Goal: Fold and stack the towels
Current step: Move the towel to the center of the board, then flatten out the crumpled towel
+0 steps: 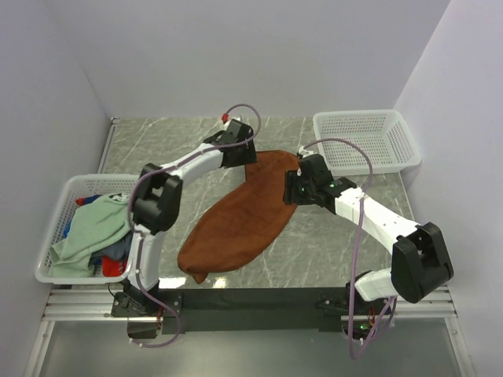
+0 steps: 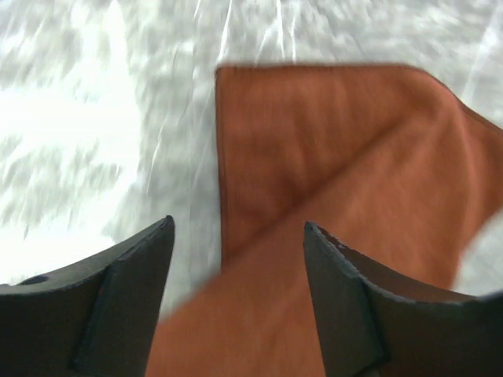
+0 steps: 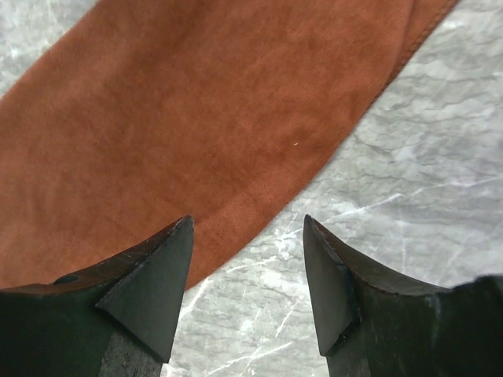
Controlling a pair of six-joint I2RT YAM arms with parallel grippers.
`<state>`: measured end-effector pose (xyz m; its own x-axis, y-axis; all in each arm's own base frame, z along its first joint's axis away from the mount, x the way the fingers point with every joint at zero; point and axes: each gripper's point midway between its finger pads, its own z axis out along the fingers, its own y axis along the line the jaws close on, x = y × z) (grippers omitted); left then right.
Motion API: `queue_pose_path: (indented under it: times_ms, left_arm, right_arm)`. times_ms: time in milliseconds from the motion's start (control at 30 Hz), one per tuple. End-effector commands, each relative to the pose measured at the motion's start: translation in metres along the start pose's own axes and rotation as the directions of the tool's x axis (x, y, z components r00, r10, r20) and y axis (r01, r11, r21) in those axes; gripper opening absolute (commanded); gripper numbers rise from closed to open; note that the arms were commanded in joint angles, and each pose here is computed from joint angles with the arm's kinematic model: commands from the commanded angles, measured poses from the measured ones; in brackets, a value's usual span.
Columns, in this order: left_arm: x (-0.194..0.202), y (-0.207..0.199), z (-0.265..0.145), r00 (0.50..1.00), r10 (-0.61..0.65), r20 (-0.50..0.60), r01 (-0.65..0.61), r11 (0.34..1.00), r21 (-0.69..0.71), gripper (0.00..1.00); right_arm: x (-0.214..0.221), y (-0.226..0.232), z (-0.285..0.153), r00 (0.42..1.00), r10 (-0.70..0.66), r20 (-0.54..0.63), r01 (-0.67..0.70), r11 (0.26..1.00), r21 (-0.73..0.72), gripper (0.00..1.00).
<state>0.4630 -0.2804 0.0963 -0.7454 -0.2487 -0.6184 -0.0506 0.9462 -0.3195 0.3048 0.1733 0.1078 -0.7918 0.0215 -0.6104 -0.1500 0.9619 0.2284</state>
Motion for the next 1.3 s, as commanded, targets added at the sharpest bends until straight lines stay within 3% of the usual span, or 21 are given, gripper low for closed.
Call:
queue_pose_path:
  times_ms: [0, 133, 300, 567, 667, 767, 1000, 1267]
  left_arm:
    - [-0.032, -0.001, 0.021, 0.993, 0.099, 0.068, -0.096, 0.994, -0.053, 0.70]
    - [-0.033, 0.012, 0.057, 0.986, 0.150, 0.077, -0.139, 0.981, -0.133, 0.66]
    - [-0.032, 0.008, 0.076, 0.981, 0.168, 0.097, -0.156, 0.981, -0.114, 0.60]
    - [-0.007, 0.008, 0.100, 0.987, 0.149, 0.053, -0.145, 0.987, -0.070, 0.60]
    - [0.010, 0.012, 0.107, 0.990, 0.144, 0.012, -0.143, 0.987, -0.079, 0.54]
    - [0.029, 0.033, 0.109, 0.990, 0.136, -0.037, -0.141, 0.976, -0.164, 0.38]
    - [0.078, 0.099, 0.080, 0.981, 0.113, -0.155, -0.163, 0.919, -0.358, 0.12]
    - [0.130, 0.160, 0.009, 0.971, 0.060, -0.231, -0.165, 0.867, -0.471, 0.07]
  right_arm:
    - [-0.004, 0.006, 0.004, 0.999, -0.011, 0.044, 0.011, 1.000, -0.011, 0.65]
    - [0.002, 0.009, 0.007, 0.999, -0.014, 0.043, 0.016, 0.999, -0.032, 0.64]
    - [0.006, 0.010, 0.008, 0.999, -0.022, 0.043, 0.023, 0.999, -0.037, 0.64]
    - [0.006, 0.009, 0.011, 0.999, -0.024, 0.048, 0.025, 0.999, -0.021, 0.64]
    - [0.005, 0.009, 0.011, 0.998, -0.028, 0.049, 0.028, 1.000, -0.013, 0.64]
    - [0.001, 0.008, 0.009, 0.997, -0.032, 0.064, 0.032, 0.999, 0.000, 0.64]
    - [-0.004, 0.013, 0.012, 0.997, -0.021, 0.077, 0.022, 1.000, -0.006, 0.64]
    - [-0.011, 0.019, 0.020, 0.996, -0.028, 0.088, 0.029, 1.000, -0.009, 0.62]
